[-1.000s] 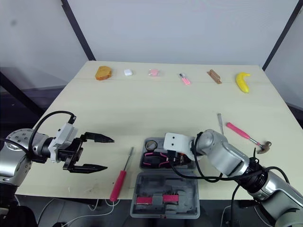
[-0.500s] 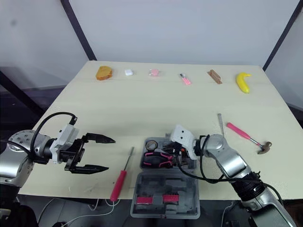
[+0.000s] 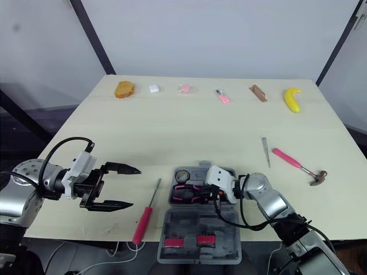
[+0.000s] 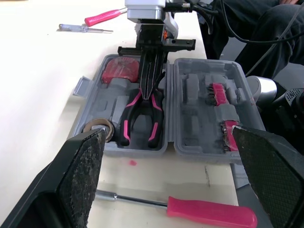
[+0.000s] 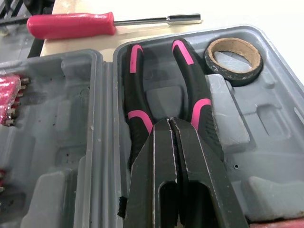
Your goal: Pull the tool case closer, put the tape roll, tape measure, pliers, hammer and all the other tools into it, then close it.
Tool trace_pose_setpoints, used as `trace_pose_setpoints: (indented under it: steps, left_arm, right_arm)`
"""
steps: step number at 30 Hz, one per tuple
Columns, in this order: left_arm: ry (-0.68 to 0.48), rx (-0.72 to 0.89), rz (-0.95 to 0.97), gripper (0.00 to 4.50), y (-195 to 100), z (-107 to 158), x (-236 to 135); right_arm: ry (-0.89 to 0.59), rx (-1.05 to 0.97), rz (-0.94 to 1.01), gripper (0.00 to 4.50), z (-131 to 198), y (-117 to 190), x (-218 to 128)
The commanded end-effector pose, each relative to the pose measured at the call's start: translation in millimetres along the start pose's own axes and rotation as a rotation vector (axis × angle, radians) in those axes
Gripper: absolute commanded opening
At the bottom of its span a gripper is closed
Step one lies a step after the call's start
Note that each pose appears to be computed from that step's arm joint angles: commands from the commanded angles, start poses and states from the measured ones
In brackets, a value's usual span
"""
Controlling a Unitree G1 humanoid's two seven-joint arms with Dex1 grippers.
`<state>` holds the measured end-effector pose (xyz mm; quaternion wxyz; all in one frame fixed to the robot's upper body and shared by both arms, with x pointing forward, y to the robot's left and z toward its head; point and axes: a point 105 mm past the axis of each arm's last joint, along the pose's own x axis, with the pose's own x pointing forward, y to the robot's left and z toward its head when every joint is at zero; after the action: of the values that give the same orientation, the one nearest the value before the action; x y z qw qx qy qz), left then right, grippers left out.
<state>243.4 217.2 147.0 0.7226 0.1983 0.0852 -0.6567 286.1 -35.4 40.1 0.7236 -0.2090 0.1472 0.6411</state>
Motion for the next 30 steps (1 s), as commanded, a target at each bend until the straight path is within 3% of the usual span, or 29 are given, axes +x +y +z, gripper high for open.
trace_pose_setpoints:
  steps: [1,9,14,20,26,30]
  left_arm:
    - [-0.003,0.044,-0.037,4.50,-5,6,-2]
    - [-0.014,0.016,-0.029,4.50,-10,1,-1]
    - [-0.035,-0.017,-0.006,4.50,-13,-4,4]
    - [-0.060,-0.050,0.046,4.50,-10,-12,11]
    - [-0.056,-0.069,0.085,4.50,-5,-24,12]
    - [-0.035,-0.082,0.070,4.50,-9,-37,16]
  right_arm:
    - [0.201,0.131,0.007,0.02,-54,8,-3]
    - [0.342,0.186,0.036,0.02,-79,13,-5]
    - [0.105,0.167,-0.034,0.02,-34,-2,-2]
    - [-0.149,0.094,-0.108,0.02,9,-8,-25]
    - [-0.237,0.080,-0.193,0.02,15,-8,-60]
    - [-0.220,0.090,-0.241,0.02,0,-3,-82]
